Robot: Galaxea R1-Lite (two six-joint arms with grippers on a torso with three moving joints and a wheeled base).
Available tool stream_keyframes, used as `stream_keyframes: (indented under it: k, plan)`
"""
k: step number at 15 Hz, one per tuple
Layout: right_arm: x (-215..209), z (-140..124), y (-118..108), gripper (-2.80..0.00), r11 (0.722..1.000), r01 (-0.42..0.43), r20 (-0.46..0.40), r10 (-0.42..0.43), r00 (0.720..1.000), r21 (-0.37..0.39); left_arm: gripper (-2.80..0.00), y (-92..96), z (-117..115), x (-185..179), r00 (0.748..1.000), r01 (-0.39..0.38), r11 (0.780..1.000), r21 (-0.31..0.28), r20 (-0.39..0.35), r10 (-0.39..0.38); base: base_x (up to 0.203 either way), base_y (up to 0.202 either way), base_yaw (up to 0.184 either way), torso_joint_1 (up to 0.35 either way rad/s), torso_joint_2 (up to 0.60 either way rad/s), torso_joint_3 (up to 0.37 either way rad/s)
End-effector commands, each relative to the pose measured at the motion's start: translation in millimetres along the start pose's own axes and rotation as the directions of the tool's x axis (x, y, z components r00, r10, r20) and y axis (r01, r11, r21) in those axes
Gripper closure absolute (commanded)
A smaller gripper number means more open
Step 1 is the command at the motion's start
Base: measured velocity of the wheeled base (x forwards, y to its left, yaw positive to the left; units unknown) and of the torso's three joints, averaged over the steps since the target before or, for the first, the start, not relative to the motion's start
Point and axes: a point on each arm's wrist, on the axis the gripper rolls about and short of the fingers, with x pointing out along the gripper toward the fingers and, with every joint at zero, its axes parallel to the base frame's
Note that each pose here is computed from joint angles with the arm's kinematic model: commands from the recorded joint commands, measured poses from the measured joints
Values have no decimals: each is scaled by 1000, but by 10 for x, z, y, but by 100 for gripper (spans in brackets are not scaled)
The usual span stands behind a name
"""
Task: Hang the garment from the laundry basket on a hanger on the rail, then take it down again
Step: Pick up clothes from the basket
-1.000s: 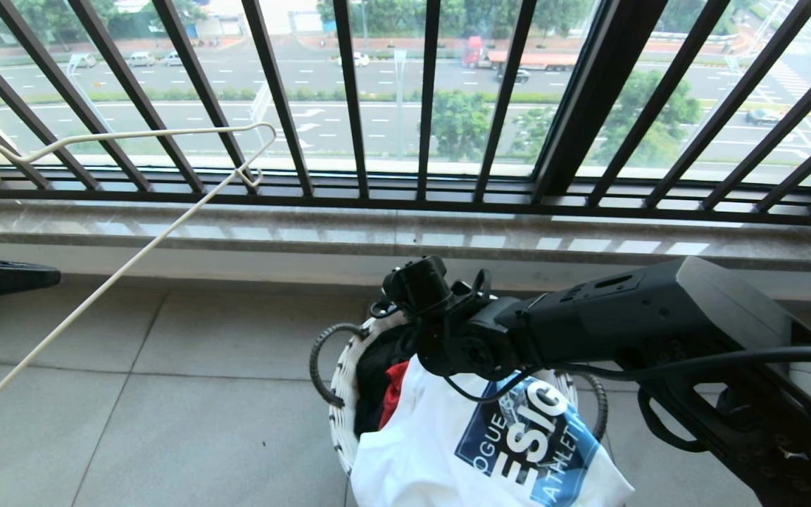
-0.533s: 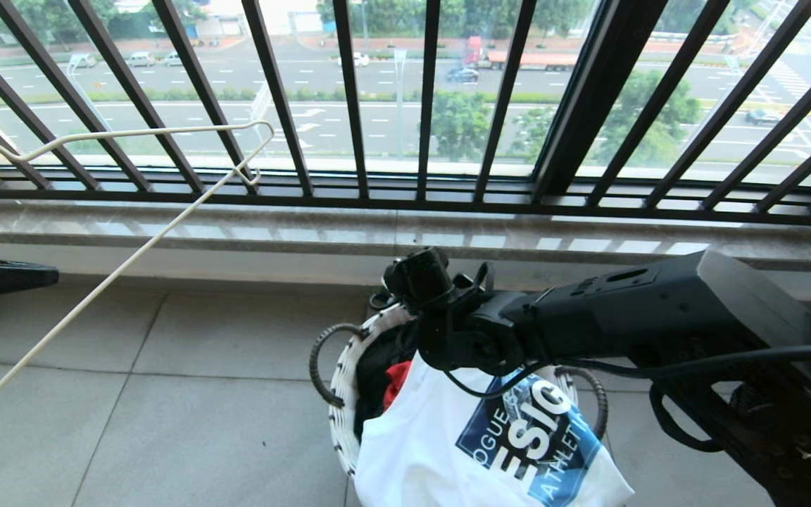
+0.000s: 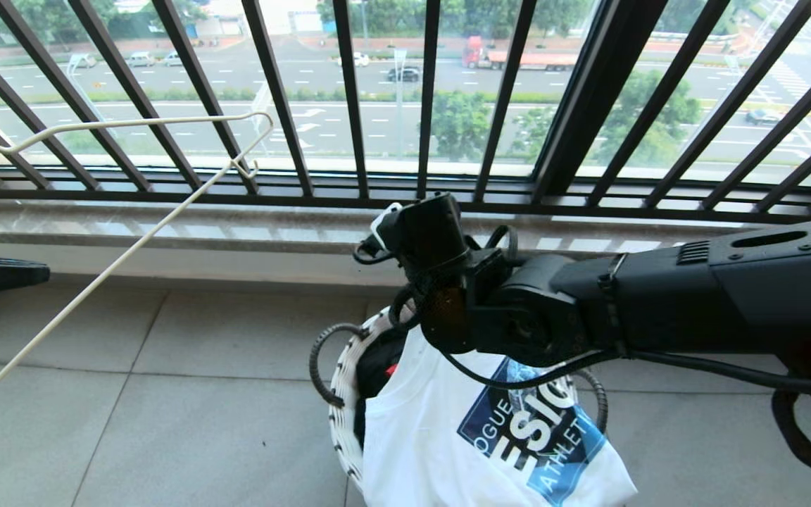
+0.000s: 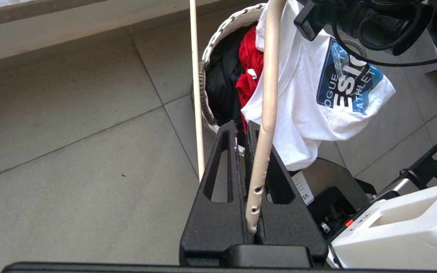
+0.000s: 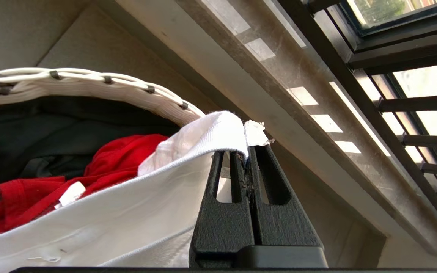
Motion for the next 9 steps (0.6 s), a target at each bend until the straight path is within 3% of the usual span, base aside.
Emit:
stream_keyframes:
  k: [1,6,9]
  plan:
    - [-233,98,-226,0,992,-11,46,6,999,129,0,9,-5,9,1000,11,1000,-7,0,-11,0,0,0,0,0,0]
    - [-508,-10,-461,0,968,-39,65,24,998,249,0,34,-25,77,999,50,999,-15,-13,-50,0,0,0,0,0,0]
    - [-592,-109,-450,0,953,-57,111,25,994,298,0,59,-55,155,996,88,996,-29,-30,-89,0,0,0,0,0,0]
